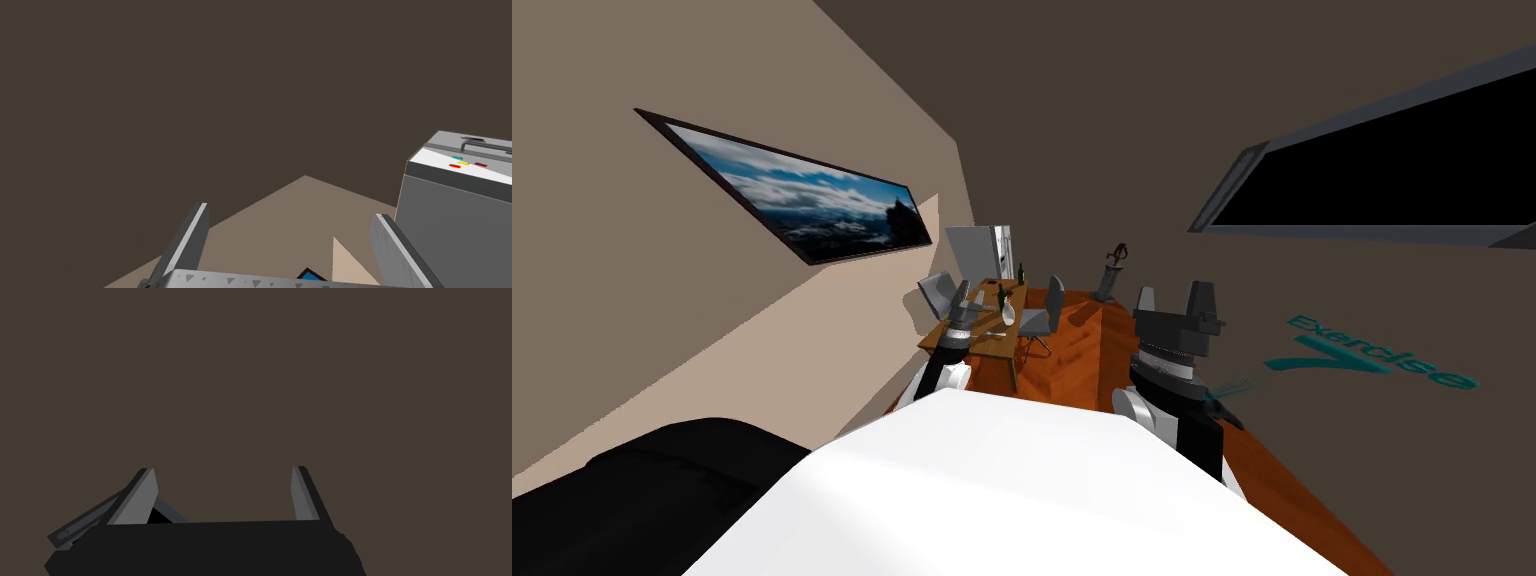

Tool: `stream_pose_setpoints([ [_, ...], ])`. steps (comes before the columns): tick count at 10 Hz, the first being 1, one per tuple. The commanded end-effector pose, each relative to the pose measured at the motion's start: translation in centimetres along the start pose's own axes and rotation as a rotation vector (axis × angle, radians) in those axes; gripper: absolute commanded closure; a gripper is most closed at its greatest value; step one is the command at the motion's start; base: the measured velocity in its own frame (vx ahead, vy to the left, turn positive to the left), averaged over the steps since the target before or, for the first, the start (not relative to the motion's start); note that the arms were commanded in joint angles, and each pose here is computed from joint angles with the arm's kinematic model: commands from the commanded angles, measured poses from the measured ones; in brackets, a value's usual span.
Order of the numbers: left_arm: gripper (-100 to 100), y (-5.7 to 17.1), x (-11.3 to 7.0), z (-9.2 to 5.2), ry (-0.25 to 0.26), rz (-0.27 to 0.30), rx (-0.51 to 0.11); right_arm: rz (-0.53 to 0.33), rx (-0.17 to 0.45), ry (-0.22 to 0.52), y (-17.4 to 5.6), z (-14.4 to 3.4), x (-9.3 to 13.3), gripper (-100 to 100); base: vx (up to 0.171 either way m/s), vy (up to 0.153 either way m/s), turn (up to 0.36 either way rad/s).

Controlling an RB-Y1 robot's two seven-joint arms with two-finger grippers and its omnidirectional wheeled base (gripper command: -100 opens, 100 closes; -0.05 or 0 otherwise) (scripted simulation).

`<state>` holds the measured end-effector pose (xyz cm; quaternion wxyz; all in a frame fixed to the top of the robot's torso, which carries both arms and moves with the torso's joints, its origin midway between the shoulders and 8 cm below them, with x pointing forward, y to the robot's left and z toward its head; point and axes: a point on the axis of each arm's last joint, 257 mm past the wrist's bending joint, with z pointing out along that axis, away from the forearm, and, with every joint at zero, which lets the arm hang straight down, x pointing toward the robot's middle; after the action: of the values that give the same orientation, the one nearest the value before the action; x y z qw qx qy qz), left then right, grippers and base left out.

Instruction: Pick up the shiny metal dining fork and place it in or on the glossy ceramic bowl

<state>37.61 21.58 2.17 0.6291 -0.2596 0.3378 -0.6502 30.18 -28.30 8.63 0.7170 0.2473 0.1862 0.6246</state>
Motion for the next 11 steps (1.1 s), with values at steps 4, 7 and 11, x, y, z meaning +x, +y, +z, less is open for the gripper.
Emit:
stream_pose_setpoints([
  [4, -100, 6.9, 0.3, -1.0, 0.011, -0.004, -0.196, 0.000, 0.000, 0.000, 0.0, 0.0, 0.0, 0, -0.042, -0.054, -0.118],
  [7, -100, 11.8, 0.0, -2.2, 0.011, 0.002, -0.332, 0.000, 0.000, 0.000, 0.0, 0.0, 0.0, 0, -0.025, -0.057, -0.138],
  [11, -100, 17.1, -0.8, -4.1, 0.003, 0.015, -0.492, 0.000, 0.000, 0.000, 0.0, 0.0, 0.0, 0, -0.014, -0.035, -0.122],
])
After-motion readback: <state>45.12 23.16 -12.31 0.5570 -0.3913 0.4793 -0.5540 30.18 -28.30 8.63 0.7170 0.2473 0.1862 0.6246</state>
